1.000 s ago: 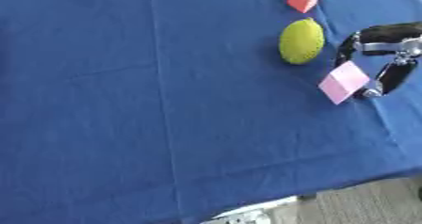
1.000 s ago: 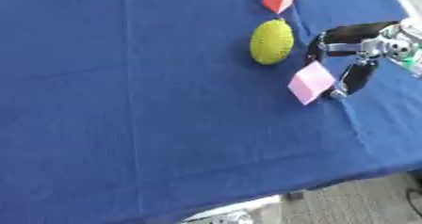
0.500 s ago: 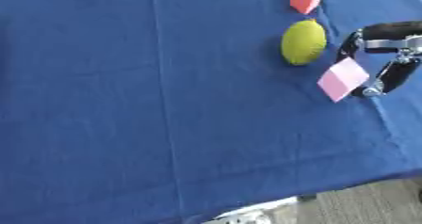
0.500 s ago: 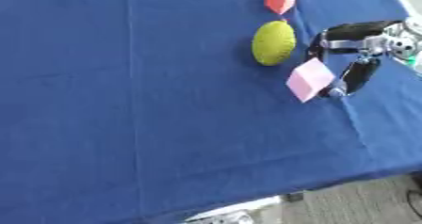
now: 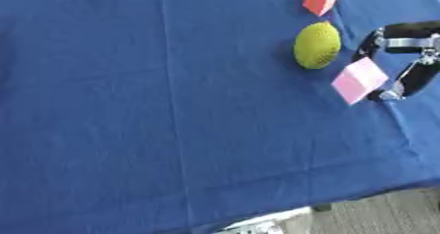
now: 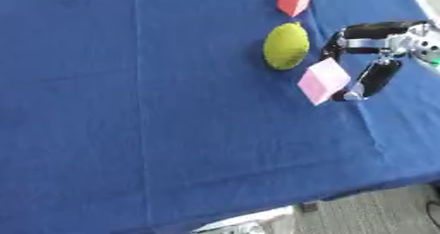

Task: Pick up the objects with one hand, pass them to the other hand, and then place them into the box on the other side of the table.

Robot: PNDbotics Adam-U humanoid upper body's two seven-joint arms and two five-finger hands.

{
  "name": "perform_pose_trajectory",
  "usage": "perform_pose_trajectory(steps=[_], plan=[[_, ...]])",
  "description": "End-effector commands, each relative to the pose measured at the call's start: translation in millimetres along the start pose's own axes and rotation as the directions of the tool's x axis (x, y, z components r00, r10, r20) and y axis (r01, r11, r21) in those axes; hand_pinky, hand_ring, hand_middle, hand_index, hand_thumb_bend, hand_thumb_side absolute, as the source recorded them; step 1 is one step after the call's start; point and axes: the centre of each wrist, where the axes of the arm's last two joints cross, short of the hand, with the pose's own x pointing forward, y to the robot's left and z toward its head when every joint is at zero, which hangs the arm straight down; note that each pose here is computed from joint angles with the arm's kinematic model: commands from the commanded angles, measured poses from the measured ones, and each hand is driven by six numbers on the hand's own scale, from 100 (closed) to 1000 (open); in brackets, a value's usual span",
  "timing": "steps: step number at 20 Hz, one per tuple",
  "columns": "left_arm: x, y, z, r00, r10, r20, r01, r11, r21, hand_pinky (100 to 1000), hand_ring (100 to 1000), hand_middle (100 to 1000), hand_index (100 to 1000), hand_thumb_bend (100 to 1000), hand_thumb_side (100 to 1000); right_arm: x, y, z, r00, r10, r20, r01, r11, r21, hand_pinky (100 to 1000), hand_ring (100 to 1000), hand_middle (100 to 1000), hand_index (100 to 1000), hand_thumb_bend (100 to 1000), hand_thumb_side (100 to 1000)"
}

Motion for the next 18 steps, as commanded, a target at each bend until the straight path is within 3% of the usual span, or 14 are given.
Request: perform_pose_trajectory(steps=[1,8,18], plan=[[19,11.0,-7,0.998,-0.020,0.054,0.019,1.000,0.013,864,857,819,864,430,765,6,-16.9,10,1.000,-0.005,0.005,0.005,0.999,-0.040,829,655,542,538,290,100],[21,10.1,-7,0.998,-0.021,0.062,0.021,1.000,0.006,864,856,819,864,431,761,30,-22.9,6,0.990,-0.094,0.103,0.106,0.987,-0.122,816,630,530,535,270,100],[25,6.3,-6,0.996,-0.033,0.083,0.034,0.999,-0.015,863,856,818,861,430,753,60,-32.5,-3,0.963,-0.202,0.178,0.231,0.959,-0.162,800,618,524,535,259,100]])
